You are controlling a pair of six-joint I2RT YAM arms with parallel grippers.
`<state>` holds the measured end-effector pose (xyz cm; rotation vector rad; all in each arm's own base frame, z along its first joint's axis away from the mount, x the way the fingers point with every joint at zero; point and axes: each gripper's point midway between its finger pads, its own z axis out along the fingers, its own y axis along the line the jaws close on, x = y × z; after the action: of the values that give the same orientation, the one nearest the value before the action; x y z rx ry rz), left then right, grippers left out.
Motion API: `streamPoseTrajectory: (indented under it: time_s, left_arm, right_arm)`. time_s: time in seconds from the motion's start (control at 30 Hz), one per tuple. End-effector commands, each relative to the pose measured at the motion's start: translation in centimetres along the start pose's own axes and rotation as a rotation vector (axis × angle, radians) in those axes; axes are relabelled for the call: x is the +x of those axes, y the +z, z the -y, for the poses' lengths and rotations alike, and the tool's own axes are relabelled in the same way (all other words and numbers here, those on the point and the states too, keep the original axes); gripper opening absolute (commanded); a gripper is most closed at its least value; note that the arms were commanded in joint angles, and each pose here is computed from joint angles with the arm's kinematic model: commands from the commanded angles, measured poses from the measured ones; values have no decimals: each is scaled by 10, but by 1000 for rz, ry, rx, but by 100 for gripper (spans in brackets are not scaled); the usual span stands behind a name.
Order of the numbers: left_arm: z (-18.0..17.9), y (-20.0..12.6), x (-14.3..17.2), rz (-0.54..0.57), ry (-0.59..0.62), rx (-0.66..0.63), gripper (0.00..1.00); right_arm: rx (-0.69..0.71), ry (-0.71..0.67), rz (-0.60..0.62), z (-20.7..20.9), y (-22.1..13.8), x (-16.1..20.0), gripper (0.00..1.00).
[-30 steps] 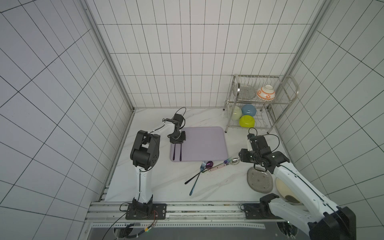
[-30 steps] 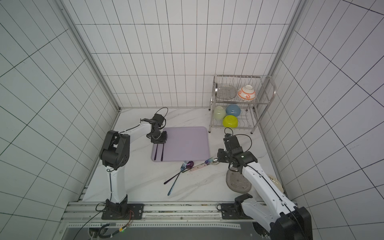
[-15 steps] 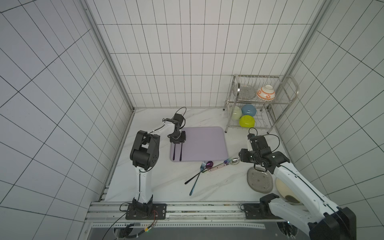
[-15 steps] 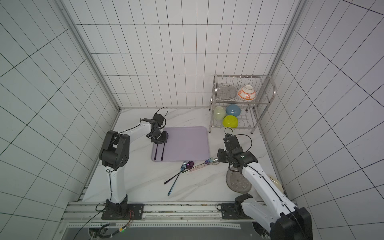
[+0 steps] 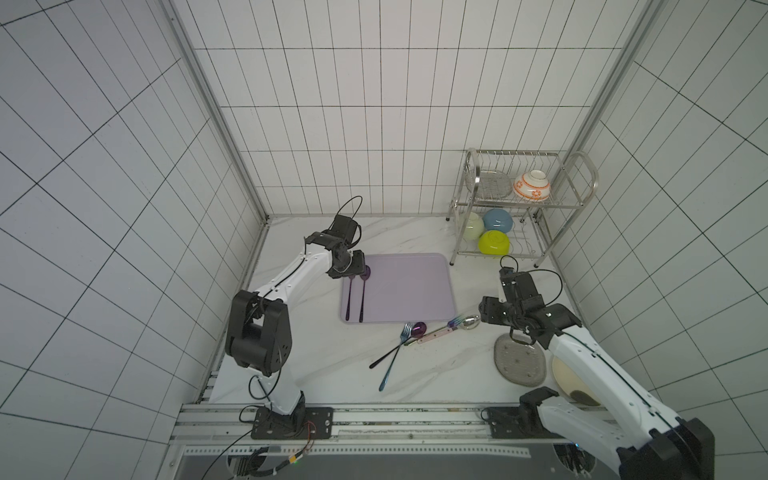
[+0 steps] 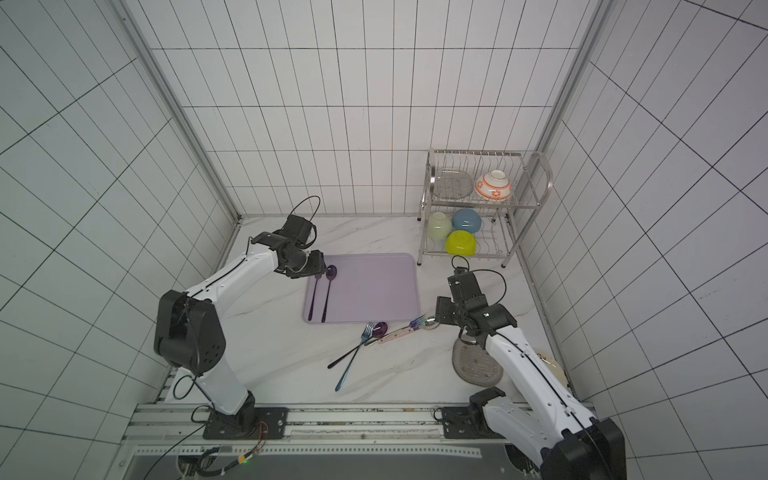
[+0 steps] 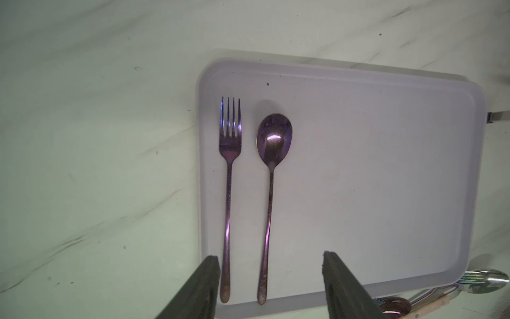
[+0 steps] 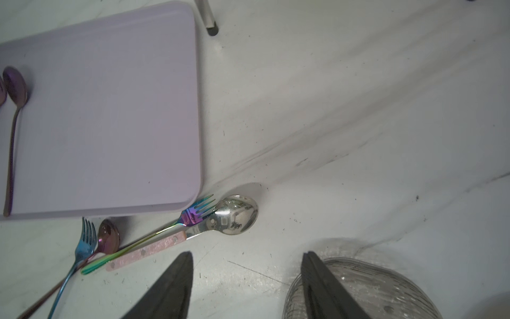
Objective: Set the spoon and fork side by side
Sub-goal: Pick up the fork at the center of the board.
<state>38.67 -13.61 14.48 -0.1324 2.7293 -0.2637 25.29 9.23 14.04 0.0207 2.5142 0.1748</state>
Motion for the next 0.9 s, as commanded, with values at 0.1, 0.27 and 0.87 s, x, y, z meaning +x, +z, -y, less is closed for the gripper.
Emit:
streamPoseTrajectory:
  time_s: [0.1, 0.27, 0.87]
  left_arm:
    - [-28, -35, 20, 50, -21, -85, 78]
    - [-35, -51, 56, 28, -79, -50, 83]
    - [77, -24, 190, -174, 250, 306, 70]
  right_arm:
    - [110, 37, 56, 23, -12, -18, 85]
    - [78, 43, -74, 13, -5, 1, 77]
    - [33, 474, -218, -67, 27, 61, 53]
